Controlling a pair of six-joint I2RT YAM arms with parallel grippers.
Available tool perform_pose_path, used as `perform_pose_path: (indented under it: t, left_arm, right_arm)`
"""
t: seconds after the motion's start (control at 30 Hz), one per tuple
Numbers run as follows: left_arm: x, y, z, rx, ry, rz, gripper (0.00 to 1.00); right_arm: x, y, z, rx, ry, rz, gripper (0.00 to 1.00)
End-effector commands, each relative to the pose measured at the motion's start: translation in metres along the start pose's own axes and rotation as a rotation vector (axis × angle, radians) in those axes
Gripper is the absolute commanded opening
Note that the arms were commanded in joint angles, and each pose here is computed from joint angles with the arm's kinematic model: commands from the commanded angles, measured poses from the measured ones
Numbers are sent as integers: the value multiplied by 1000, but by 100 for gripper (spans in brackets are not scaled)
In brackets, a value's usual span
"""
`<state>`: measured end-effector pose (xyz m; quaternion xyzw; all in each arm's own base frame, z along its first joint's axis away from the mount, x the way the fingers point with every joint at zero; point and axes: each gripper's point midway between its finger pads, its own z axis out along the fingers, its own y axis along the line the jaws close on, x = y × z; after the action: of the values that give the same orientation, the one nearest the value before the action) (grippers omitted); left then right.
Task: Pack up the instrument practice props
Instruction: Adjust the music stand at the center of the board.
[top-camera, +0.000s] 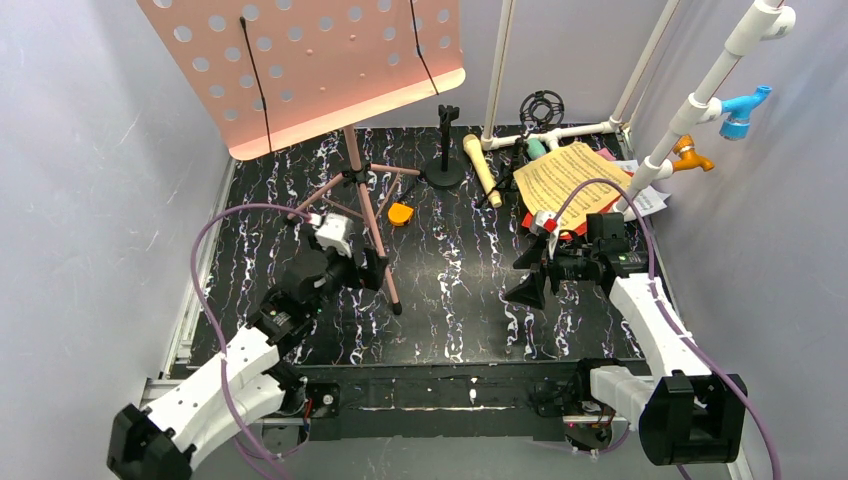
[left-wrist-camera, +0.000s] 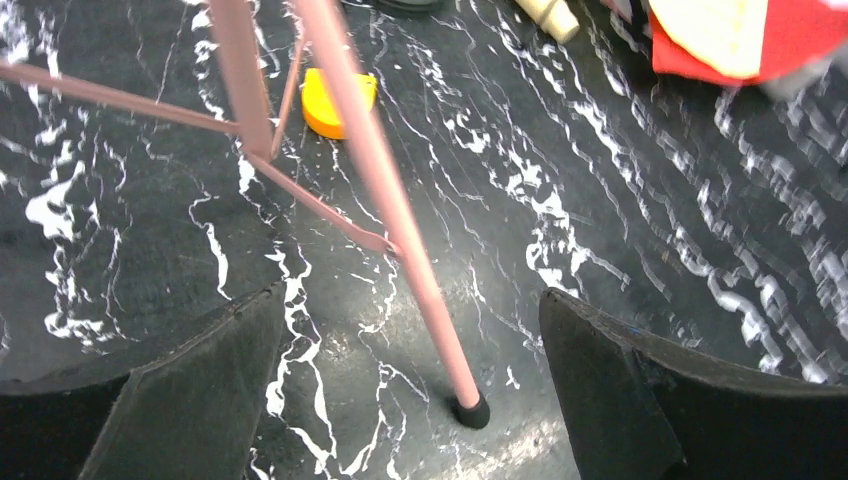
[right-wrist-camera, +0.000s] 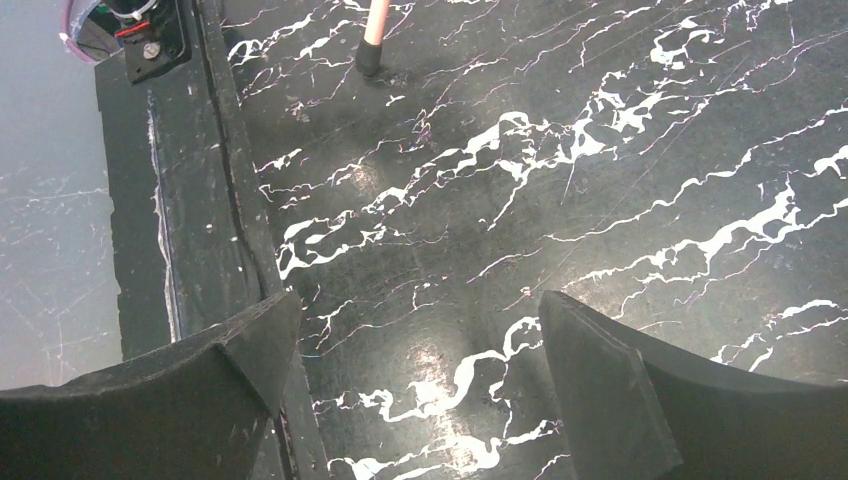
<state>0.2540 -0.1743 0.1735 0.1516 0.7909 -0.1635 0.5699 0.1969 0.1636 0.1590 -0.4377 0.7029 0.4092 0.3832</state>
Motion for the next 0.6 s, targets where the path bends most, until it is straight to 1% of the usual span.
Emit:
perform_pose_path:
  t: [0.0,0.03,0.13,0.3,0.4,0.57]
  left_arm:
    - [-2,4,2,129,5,-389,97]
    - [-4,3,6,158,6,-447,93]
    - [-8,4,14,162,2,-508,80]
    - [-4,11,30,118,35,-581,67]
    - [-2,12,36,107,50,-609,64]
    - [-3,22,42,52,31,-623,59]
  right_arm:
    - [-4,2,0,-14,-49,-38,99]
    - [-3,2,0,-10,-51,-36,98]
    - [-1,1,-1,-5,-54,-35,98]
    - [2,0,-1,2,-56,-32,98]
    - [4,-1,-2,10,-56,-32,99]
    - [5,-2,-2,13,-57,-32,98]
